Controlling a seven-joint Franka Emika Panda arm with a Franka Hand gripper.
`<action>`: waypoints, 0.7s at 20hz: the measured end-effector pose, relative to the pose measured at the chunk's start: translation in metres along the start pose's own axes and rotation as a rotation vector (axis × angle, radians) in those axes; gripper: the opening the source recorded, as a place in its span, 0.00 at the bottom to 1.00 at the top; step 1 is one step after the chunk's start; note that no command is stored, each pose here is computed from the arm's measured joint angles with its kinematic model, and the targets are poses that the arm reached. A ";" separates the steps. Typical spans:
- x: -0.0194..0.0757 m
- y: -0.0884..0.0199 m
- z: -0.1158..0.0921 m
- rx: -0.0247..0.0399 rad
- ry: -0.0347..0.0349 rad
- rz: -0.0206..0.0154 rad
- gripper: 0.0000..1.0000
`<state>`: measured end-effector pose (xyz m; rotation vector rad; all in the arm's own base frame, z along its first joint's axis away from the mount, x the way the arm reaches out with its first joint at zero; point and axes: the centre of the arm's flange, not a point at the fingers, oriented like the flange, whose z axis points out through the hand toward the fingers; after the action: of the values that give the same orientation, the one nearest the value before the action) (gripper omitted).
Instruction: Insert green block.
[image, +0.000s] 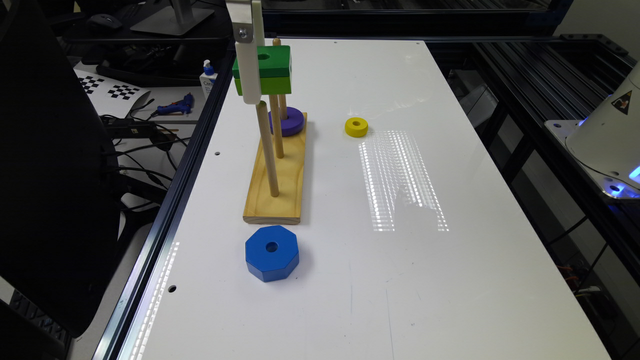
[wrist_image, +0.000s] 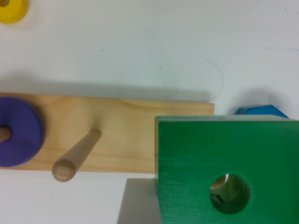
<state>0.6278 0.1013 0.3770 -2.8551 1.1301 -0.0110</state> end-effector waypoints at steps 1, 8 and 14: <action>-0.0001 0.000 0.001 -0.0019 -0.0017 0.0001 0.00; -0.0002 0.001 0.008 -0.0082 -0.0078 0.0006 0.00; 0.0012 0.002 0.012 -0.0125 -0.0102 0.0029 0.00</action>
<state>0.6276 0.0996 0.3644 -2.8611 1.1364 0.0108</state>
